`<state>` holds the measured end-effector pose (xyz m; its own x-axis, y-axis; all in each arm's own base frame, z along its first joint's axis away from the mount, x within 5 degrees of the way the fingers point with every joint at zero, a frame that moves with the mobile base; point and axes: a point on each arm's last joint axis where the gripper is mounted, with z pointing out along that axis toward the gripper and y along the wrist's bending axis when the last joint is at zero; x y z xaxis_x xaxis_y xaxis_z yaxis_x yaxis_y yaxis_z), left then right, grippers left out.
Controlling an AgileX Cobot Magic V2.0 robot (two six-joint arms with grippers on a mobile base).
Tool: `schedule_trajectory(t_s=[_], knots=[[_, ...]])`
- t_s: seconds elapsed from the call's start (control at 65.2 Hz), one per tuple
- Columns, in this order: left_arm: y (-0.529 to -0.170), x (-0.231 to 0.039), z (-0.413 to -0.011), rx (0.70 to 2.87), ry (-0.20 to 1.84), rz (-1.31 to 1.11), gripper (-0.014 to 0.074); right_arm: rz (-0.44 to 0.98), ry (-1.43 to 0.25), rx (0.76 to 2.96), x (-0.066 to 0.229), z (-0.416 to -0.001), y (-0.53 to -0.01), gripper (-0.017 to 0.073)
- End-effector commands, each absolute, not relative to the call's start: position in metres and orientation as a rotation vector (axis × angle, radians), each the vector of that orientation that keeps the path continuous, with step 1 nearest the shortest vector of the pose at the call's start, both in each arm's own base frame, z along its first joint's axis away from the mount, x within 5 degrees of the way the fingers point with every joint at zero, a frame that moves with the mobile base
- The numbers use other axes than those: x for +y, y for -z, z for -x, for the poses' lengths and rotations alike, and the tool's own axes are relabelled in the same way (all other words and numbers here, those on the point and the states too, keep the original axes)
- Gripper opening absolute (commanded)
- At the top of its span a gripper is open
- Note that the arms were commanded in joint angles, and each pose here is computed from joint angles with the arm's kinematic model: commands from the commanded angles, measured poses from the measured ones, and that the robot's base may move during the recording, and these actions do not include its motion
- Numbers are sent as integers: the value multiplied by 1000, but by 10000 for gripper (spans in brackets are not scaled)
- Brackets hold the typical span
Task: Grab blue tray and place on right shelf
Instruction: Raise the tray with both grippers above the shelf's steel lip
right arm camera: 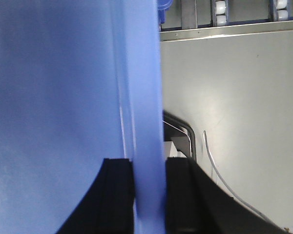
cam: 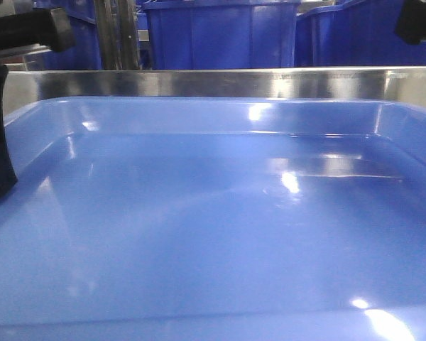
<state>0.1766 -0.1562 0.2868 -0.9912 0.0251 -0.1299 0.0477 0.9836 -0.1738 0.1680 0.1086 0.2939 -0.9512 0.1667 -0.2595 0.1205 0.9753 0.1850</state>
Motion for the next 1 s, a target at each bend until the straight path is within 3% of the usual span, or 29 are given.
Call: schedule_trajectory(t_s=[0.0,0.338,0.66,0.982], knots=[[-299,-155,-172,2979,284,-72,-48,-215,-304,2759,109,-170,-308,194],[-305,-157,-178,2915,310,-79,-48,-217,-309,2753,109,-171,-315,194],[-364,-159,-191,2674,403,-97,-48,-119,-394,2586,113,-180,-379,194],[-398,-165,-247,2515,391,-118,-48,-72,-405,2478,133,-235,-422,194]])
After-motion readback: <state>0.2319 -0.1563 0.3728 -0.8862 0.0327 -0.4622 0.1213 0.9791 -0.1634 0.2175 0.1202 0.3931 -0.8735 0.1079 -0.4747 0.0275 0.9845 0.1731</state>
